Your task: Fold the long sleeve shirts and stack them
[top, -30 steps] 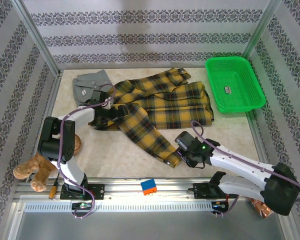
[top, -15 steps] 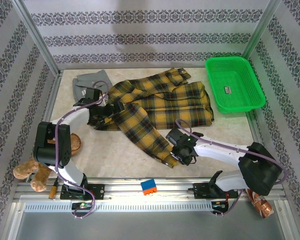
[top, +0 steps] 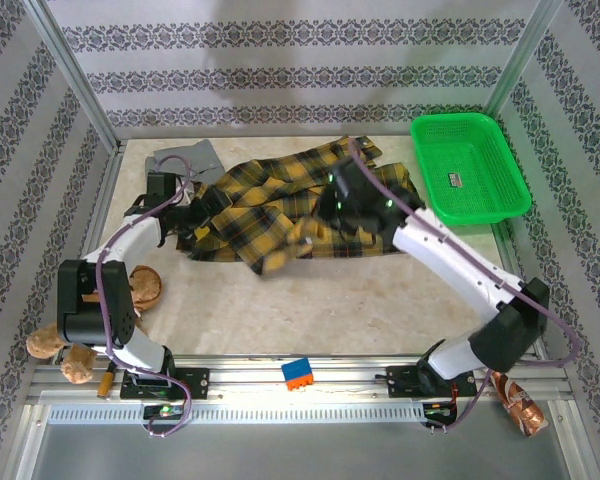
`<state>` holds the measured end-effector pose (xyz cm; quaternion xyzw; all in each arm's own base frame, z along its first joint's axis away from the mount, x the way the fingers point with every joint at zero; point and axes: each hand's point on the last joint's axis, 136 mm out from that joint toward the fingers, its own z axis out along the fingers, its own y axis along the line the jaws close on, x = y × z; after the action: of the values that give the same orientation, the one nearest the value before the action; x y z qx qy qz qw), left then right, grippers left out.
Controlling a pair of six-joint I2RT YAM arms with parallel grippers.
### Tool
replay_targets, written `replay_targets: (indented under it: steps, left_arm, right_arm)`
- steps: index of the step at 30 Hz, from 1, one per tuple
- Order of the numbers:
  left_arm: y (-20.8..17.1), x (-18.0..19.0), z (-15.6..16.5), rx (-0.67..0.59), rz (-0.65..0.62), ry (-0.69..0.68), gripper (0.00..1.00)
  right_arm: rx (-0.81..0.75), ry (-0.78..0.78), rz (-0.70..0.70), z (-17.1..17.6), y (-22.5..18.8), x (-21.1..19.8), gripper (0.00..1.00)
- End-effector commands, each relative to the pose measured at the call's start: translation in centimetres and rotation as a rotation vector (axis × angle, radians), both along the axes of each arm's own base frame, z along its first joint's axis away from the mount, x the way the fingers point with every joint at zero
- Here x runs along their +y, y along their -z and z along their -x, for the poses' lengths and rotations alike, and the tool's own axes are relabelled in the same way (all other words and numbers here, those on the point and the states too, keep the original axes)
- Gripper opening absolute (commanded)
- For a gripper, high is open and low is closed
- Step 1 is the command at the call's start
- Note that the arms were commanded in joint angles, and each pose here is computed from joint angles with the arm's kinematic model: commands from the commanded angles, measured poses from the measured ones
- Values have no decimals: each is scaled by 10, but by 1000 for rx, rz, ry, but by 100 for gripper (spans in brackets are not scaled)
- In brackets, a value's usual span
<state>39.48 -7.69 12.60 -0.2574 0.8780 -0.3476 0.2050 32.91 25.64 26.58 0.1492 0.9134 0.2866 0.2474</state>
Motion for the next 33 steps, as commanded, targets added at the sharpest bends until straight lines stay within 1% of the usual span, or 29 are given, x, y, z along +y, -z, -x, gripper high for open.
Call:
replay_targets:
  steps: [1, 4, 8, 9, 11, 13, 14, 16, 17, 20, 22, 25, 27, 30, 32, 33]
  left_arm:
    - [-31, 12, -13, -76, 22, -49, 100]
    - [-43, 21, -19, -104, 19, -76, 100]
    - [-61, 38, -23, -143, -4, -121, 100]
    - [-66, 43, -24, -154, -10, -135, 100]
    - [-71, 51, -23, -167, -28, -159, 100]
    - [-72, 56, -18, -167, -51, -177, 100]
    - [-71, 57, -16, -164, -58, -180, 100]
    - [-65, 59, -10, -148, -71, -190, 100]
    - [-62, 60, -7, -140, -78, -195, 100]
    - [-54, 63, 1, -128, -102, -207, 100]
    - [-51, 61, 5, -119, -101, -208, 100]
    - [-45, 53, 9, -105, -110, -197, 100]
    - [-42, 43, 10, -98, -114, -181, 100]
    - [-32, 23, 9, -78, -107, -146, 100]
    - [-29, 13, 8, -73, -108, -133, 100]
    - [-27, 7, 8, -69, -105, -129, 100]
  right_arm:
    - [-146, -143, -3, -35, -52, 14, 0]
    - [-263, -201, -70, -74, -104, 32, 0]
    - [-411, -273, -181, -111, -166, 48, 0]
    - [-438, -295, -213, -116, -176, 50, 0]
    - [-441, -305, -228, -126, -176, 47, 0]
    - [-376, -317, -200, -132, -152, 36, 0]
    - [-335, -319, -163, -131, -135, 28, 0]
    - [-232, -303, -46, -127, -89, 3, 0]
    - [-200, -288, -17, -122, -76, -10, 0]
    - [-97, -227, -12, -110, -33, -54, 0]
    - [-39, -233, -18, -97, -7, -76, 0]
    - [30, -273, -19, -79, 20, -94, 0]
    - [67, -261, 37, -73, 37, -111, 0]
    - [137, -174, 132, -71, 60, -149, 0]
    - [158, -106, 184, -73, 67, -173, 0]
    - [158, -87, 187, -74, 70, -180, 0]
